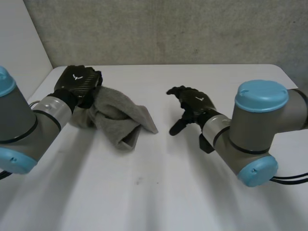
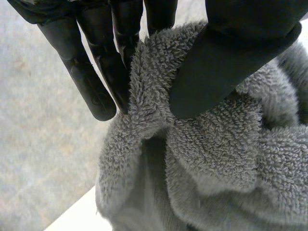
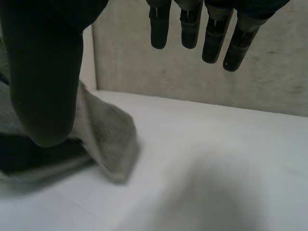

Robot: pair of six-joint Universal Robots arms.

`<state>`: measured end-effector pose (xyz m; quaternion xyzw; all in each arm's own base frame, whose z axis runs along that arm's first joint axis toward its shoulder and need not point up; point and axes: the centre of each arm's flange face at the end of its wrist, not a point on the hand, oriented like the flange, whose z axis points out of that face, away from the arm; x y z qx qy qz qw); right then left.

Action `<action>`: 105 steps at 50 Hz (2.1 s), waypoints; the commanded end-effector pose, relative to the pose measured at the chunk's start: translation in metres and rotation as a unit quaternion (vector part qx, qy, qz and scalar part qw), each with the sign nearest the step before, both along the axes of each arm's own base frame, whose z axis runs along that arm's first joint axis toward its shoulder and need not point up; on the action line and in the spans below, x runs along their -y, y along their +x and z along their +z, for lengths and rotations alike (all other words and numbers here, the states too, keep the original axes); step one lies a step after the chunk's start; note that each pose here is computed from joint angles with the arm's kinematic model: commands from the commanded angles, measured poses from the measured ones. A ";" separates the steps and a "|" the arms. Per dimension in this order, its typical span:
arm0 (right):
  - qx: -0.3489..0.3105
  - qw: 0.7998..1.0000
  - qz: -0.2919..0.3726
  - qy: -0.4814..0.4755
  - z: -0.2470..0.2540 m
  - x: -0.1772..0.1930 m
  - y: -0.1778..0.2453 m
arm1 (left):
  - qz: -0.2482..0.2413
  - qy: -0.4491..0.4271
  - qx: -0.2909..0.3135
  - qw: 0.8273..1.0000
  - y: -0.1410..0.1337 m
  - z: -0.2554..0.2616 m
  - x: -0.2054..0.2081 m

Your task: Fold the towel.

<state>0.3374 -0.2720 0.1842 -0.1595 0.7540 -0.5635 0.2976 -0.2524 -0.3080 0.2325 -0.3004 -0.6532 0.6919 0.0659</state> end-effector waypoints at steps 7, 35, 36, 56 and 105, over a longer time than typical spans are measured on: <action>0.040 0.994 0.089 0.040 -0.023 -0.033 0.057 | -0.035 -0.031 -0.010 0.999 -0.007 0.031 -0.058; -0.177 0.954 0.006 -0.243 0.058 -0.014 -0.002 | -0.083 0.031 0.011 0.996 -0.052 -0.014 -0.100; -0.212 0.949 0.018 -0.234 0.049 -0.020 -0.006 | -0.079 0.038 0.017 0.996 -0.056 -0.020 -0.108; -0.379 0.919 0.046 -0.103 -0.022 -0.040 -0.072 | -0.082 0.124 -0.013 0.989 -0.068 -0.053 -0.155; -0.256 0.966 -0.017 -0.046 -0.019 -0.017 -0.116 | -0.084 0.120 0.083 0.986 -0.015 -0.094 -0.002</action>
